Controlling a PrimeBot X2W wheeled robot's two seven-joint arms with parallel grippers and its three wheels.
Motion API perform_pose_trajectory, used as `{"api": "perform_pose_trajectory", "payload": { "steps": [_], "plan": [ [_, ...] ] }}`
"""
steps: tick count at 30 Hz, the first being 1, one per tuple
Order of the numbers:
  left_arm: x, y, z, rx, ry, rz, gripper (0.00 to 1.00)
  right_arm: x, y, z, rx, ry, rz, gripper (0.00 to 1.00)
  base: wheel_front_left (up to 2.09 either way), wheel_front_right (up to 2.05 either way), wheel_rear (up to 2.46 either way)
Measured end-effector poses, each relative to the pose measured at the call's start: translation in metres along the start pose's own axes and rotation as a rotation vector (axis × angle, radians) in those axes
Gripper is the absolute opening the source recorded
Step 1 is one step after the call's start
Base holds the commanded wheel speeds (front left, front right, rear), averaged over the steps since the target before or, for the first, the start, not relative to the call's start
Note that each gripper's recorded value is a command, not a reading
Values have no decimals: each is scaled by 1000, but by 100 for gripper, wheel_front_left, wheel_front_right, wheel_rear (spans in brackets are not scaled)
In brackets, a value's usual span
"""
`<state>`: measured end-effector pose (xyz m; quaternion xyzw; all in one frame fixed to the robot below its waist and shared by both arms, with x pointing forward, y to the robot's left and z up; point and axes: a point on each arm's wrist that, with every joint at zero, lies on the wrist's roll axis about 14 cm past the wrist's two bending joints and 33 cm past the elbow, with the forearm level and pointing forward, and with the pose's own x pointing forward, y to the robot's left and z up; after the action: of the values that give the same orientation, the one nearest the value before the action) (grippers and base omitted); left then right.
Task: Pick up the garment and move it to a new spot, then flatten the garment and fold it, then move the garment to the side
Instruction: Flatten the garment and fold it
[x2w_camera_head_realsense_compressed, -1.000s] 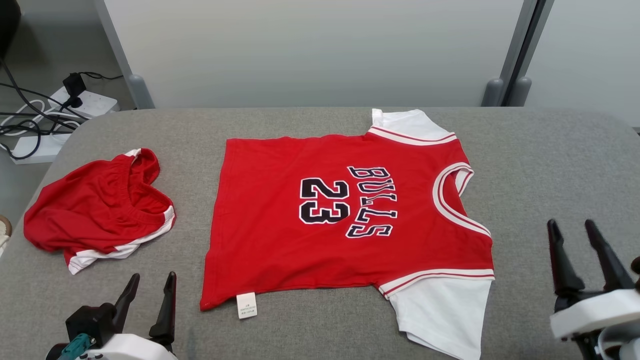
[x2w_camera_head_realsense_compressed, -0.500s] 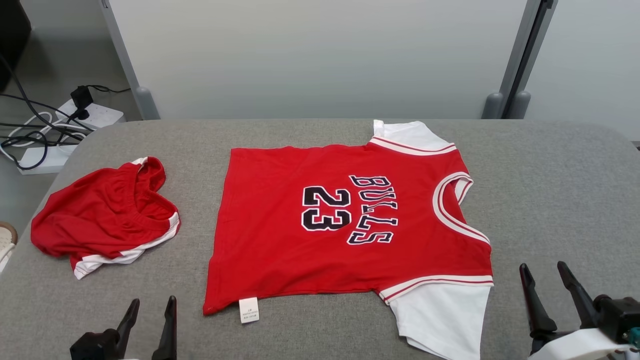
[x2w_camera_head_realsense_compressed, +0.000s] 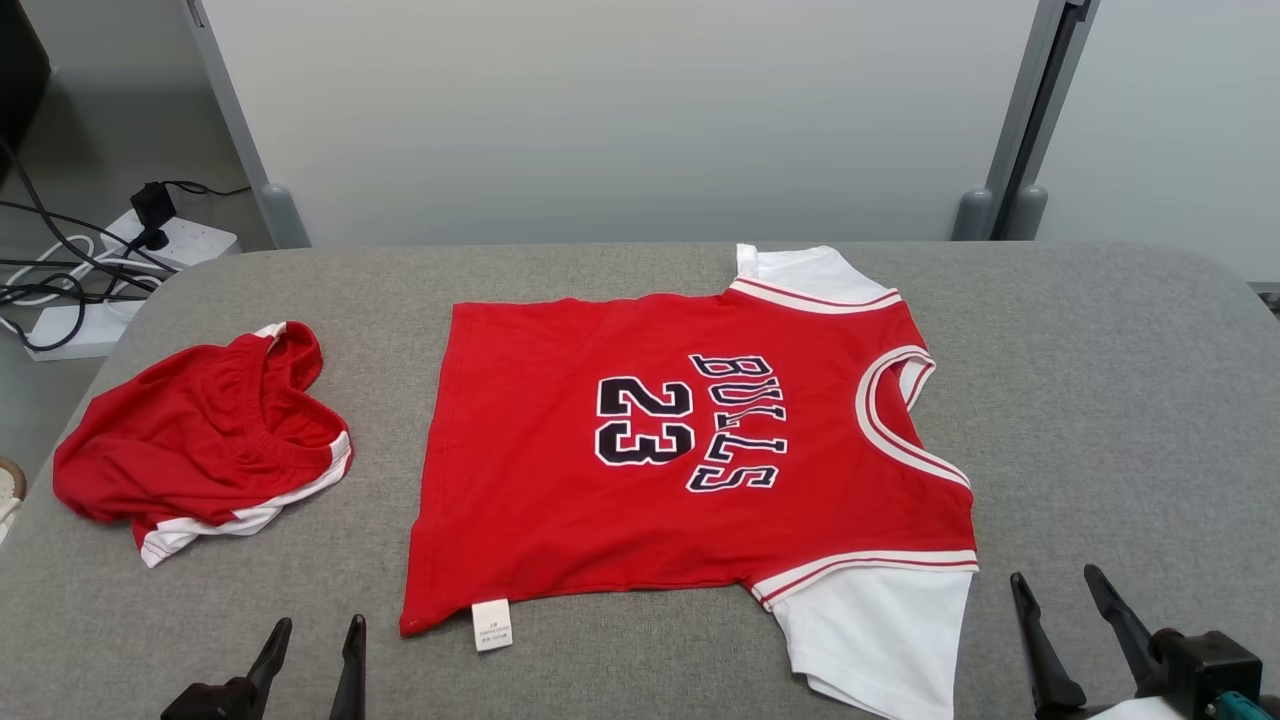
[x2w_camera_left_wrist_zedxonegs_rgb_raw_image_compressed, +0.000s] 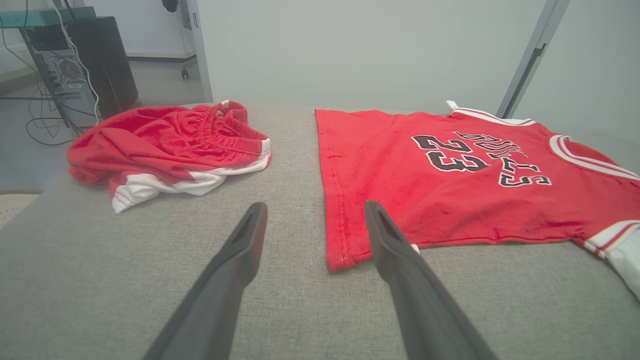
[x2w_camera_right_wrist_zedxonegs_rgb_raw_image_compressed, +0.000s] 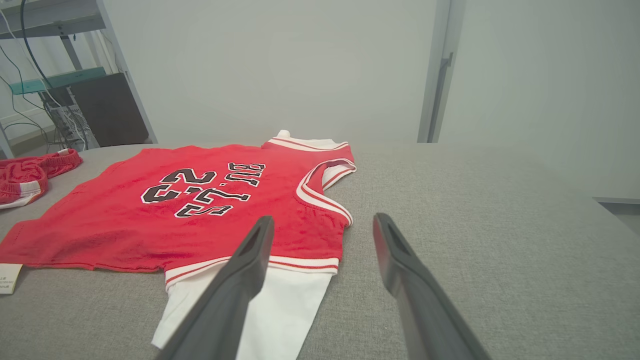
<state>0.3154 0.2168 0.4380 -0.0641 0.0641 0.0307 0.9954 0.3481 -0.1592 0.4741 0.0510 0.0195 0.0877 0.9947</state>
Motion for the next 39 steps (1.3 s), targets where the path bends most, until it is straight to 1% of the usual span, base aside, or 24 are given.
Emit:
{"api": "perform_pose_trajectory", "payload": {
  "steps": [7,19,23,26,27,29,33,39],
  "plan": [
    [-1,-4,-2,-11,4,2,100,-3,2,-11,-2,34,4,100,0,0,0],
    [-2,-4,-5,6,13,-1,100,-4,11,-21,-10,67,34,100,0,0,0],
    [-3,-7,-9,6,25,-9,100,-11,20,-45,12,143,57,100,0,0,0],
    [-3,-11,-12,7,36,-20,100,-20,34,-70,31,237,97,100,0,0,0],
    [-3,-11,-12,7,36,-20,100,-20,34,-70,31,237,97,100,0,0,0],
    [-3,-12,-14,6,43,-22,100,-26,43,-84,50,289,119,100,0,0,0],
    [-5,-14,-19,7,59,-27,100,-36,48,-107,70,377,128,100,0,0,0],
    [-7,-15,-23,6,72,-30,100,-31,47,-119,91,423,113,100,0,0,0]
  ]
}}
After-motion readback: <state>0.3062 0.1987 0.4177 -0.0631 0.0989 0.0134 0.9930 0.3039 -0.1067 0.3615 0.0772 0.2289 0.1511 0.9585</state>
